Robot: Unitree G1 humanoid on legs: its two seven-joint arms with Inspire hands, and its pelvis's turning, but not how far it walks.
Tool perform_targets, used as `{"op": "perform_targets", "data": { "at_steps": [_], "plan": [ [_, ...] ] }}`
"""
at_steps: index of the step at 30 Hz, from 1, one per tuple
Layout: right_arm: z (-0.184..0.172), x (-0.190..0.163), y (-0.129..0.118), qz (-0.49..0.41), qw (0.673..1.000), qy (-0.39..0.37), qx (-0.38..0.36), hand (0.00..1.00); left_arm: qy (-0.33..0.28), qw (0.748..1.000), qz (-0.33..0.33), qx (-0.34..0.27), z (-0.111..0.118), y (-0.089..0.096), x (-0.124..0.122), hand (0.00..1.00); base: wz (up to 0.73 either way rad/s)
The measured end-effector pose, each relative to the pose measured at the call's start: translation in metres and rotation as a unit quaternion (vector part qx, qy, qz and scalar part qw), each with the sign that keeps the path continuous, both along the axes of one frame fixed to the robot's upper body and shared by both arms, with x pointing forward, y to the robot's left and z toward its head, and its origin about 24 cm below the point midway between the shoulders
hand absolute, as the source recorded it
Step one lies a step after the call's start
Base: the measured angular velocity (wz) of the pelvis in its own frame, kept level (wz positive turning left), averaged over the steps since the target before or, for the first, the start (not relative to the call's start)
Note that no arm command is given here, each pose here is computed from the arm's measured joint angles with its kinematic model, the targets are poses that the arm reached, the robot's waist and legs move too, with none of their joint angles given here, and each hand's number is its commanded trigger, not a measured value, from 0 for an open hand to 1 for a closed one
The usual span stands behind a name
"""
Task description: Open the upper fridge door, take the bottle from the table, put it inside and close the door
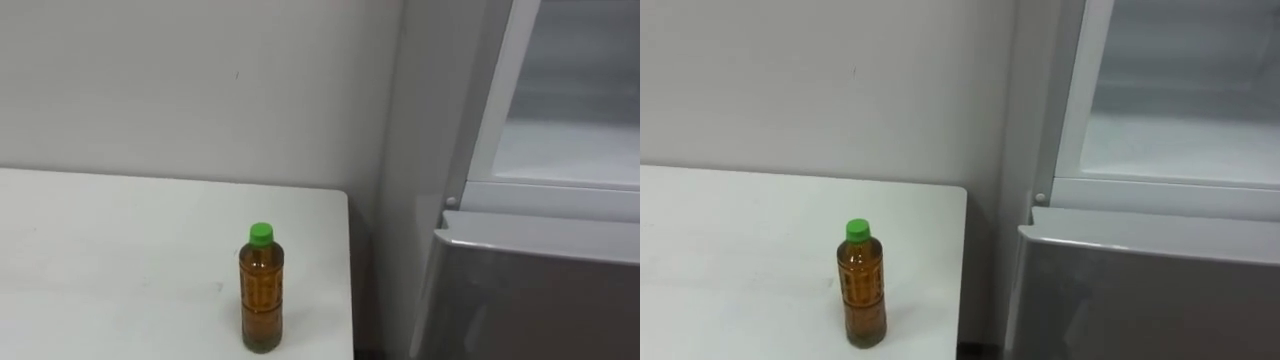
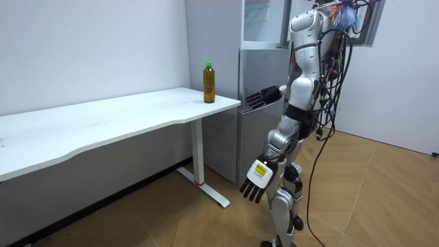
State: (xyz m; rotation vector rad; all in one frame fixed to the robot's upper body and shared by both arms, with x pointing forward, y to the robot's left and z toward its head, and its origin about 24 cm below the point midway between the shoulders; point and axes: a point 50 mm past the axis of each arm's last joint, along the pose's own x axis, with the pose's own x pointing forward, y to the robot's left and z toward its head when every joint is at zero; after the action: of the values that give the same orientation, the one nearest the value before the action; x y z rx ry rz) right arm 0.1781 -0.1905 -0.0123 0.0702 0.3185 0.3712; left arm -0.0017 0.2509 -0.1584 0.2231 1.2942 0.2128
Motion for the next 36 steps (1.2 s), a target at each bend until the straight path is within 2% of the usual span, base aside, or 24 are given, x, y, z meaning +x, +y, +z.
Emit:
{"op": "perform_targets", "data": {
  "at_steps": [5, 8, 20, 30, 36],
  "plan": [
    [0.055, 0.033, 0.017, 0.025, 0.988, -0.14, 0.064, 0.0, 0.001, 1.0, -0.01, 0.003, 0.001, 0.002, 0.001, 0.0, 0.06],
    [0.067, 0.04, 0.02, 0.034, 0.982, -0.169, 0.082, 0.0, 0.006, 1.0, -0.01, 0.006, 0.002, 0.005, -0.003, 0.0, 0.08],
    [0.08, 0.051, 0.027, 0.046, 0.974, -0.191, 0.109, 0.0, 0.0, 1.0, -0.026, 0.01, 0.004, 0.006, 0.002, 0.0, 0.03],
    [0.057, 0.054, 0.021, 0.01, 0.985, -0.142, 0.1, 0.0, -0.006, 1.0, -0.029, 0.008, 0.005, 0.006, 0.007, 0.0, 0.01],
    [0.055, 0.063, 0.022, -0.004, 0.985, -0.136, 0.103, 0.0, -0.002, 1.0, -0.023, 0.01, 0.006, 0.008, 0.007, 0.0, 0.07]
  ]
}}
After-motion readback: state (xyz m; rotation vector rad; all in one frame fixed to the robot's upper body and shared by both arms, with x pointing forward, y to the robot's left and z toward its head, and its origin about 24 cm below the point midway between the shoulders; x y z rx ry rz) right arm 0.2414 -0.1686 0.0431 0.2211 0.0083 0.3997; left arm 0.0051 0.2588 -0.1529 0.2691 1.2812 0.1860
